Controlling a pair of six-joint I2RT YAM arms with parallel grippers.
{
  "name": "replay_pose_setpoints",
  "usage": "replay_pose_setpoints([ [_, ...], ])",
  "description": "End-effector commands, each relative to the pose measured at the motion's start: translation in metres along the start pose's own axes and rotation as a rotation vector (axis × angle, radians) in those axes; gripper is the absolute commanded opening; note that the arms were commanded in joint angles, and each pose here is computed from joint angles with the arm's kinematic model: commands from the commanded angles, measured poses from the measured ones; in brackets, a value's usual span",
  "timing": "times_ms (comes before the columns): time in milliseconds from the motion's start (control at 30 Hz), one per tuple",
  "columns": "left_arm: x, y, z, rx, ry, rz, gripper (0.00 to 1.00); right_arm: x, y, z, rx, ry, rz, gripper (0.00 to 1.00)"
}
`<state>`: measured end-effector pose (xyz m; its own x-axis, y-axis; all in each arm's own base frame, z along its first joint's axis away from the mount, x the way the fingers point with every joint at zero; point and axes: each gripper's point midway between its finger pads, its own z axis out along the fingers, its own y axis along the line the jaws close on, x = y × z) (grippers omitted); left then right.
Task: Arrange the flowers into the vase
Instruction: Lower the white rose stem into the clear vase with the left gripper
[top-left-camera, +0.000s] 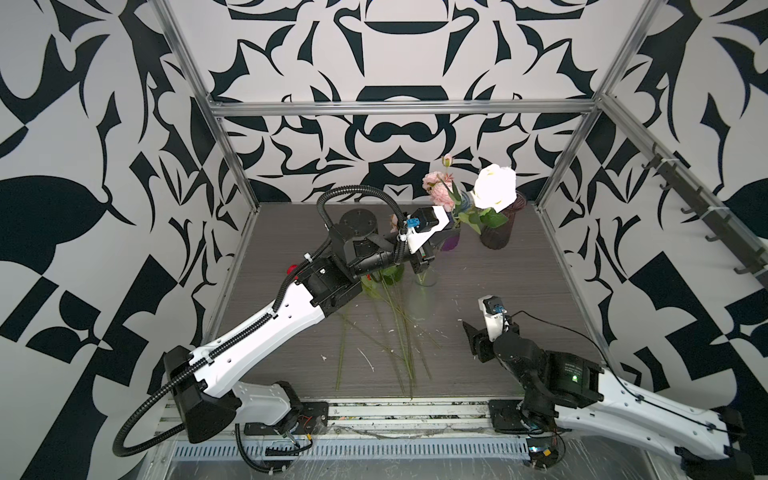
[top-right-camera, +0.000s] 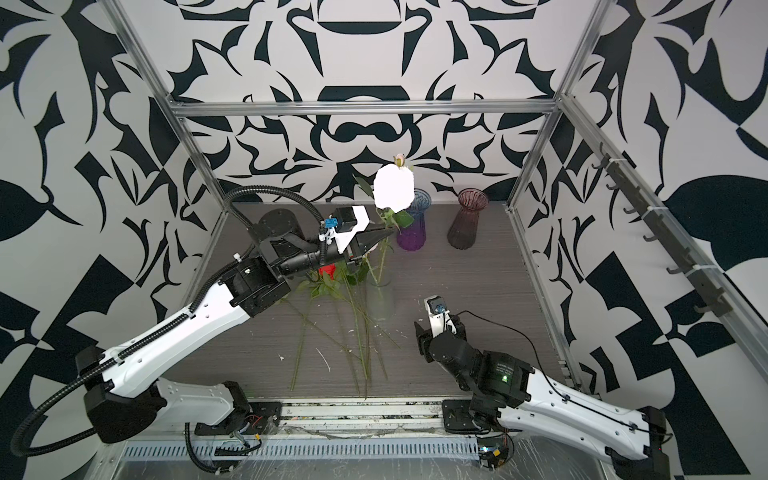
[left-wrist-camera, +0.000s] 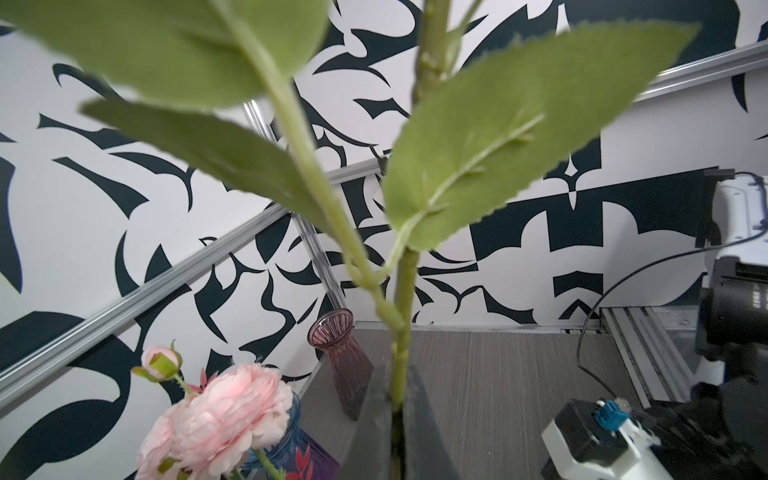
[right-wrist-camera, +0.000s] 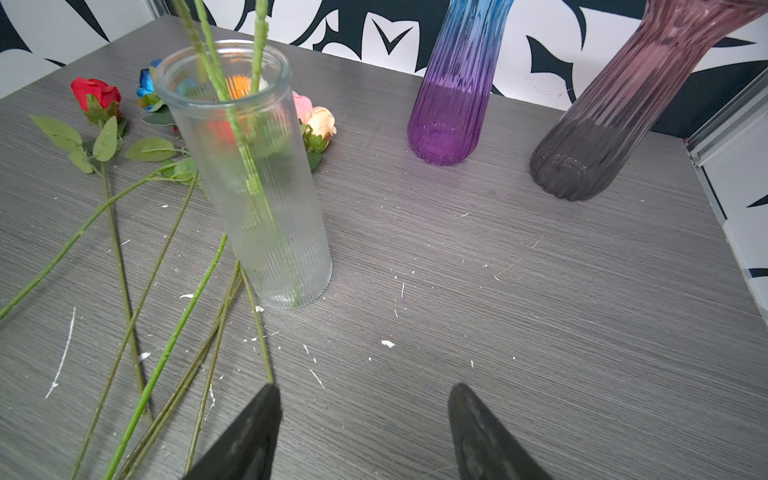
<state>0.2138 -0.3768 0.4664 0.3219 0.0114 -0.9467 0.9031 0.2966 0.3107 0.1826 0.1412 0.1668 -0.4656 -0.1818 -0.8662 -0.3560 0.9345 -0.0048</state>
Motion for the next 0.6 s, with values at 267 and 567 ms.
replay_pose_setpoints([
  [267,0.040,-0.009,-0.005,-0.020,0.039,-0.084,0.00,-0.006,0.000,0.000,0.003,-0.024,0.010,0.67],
  [567,0.056,-0.010,-0.005,-0.034,0.073,-0.121,0.03,-0.006,-0.001,0.000,0.005,-0.026,0.014,0.68],
])
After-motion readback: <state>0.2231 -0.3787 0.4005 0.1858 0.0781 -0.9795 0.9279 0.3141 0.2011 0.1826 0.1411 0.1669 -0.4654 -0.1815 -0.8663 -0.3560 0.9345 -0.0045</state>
